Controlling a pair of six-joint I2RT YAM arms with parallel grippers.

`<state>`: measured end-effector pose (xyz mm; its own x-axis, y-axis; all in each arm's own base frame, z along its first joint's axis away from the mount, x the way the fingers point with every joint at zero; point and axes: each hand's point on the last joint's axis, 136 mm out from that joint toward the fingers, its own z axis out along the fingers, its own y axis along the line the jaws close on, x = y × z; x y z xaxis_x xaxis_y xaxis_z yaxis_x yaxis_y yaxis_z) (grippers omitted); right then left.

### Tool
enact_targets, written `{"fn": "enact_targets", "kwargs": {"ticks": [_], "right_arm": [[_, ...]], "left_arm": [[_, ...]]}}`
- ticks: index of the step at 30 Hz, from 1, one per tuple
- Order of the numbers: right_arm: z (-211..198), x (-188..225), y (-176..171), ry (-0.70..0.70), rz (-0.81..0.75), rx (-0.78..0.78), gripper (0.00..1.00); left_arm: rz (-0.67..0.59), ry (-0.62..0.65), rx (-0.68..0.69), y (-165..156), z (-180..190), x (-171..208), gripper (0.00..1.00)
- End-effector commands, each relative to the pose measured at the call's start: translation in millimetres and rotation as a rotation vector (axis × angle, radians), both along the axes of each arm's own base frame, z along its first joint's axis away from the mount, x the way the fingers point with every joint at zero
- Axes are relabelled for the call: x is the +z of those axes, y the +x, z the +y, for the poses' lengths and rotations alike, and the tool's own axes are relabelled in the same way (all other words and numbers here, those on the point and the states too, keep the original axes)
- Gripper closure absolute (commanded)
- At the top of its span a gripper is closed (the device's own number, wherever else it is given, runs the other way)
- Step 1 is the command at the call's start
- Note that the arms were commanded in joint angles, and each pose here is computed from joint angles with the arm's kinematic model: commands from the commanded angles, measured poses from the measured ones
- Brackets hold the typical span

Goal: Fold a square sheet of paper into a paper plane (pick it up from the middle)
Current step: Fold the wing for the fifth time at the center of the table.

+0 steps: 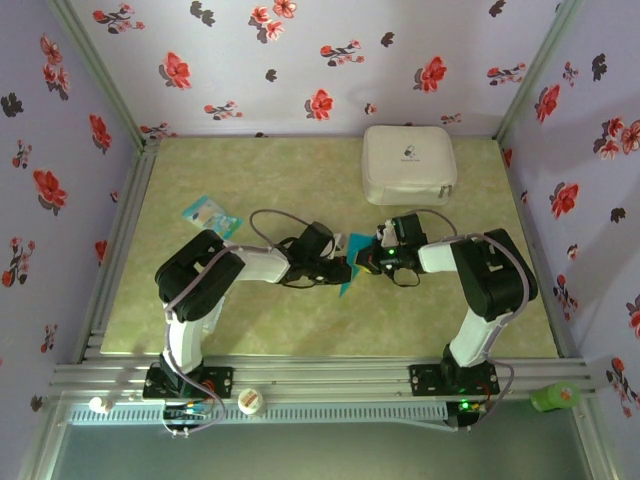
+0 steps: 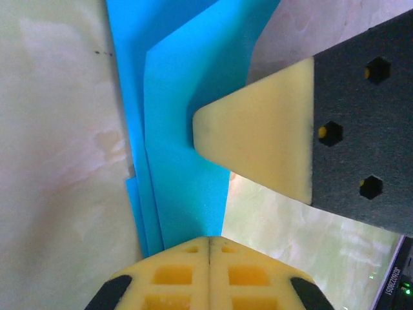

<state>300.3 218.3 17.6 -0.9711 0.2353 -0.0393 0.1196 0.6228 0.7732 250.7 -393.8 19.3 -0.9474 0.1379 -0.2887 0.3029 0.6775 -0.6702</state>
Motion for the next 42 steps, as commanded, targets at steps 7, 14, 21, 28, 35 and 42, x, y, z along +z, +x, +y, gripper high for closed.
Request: {"fn": "enact_targets", "kwargs": {"ticks": [7,14,21,28,35,42], "right_arm": [[-13,33,21,-0.094,-0.097,-0.026,0.92],[5,26,10,-0.017,-0.084,0.012,0.95],[-12,-11,14,-0.16,-0.071,-0.006,0.97],[-27,-18,31,-0.148,-0.06,-0.071,0.96],[-43,-16,46,-0.148,-0.062,-0.132,0.95],[-70,-21,59,-0.24,-0.051,-0.232,0.95]], "left_arm": [[0.073,0.185,-0.017,-33,45,-47,1.0],[0.067,0.172,-0.019,-30,40,-43,1.0],[0.075,0.18,-0.028,-33,42,-45,1.0],[0.081,0.189,-0.03,-37,46,-48,1.0],[0.089,0.2,-0.037,-41,48,-52,1.0],[0.086,0.2,-0.049,-42,44,-52,1.0]]}}
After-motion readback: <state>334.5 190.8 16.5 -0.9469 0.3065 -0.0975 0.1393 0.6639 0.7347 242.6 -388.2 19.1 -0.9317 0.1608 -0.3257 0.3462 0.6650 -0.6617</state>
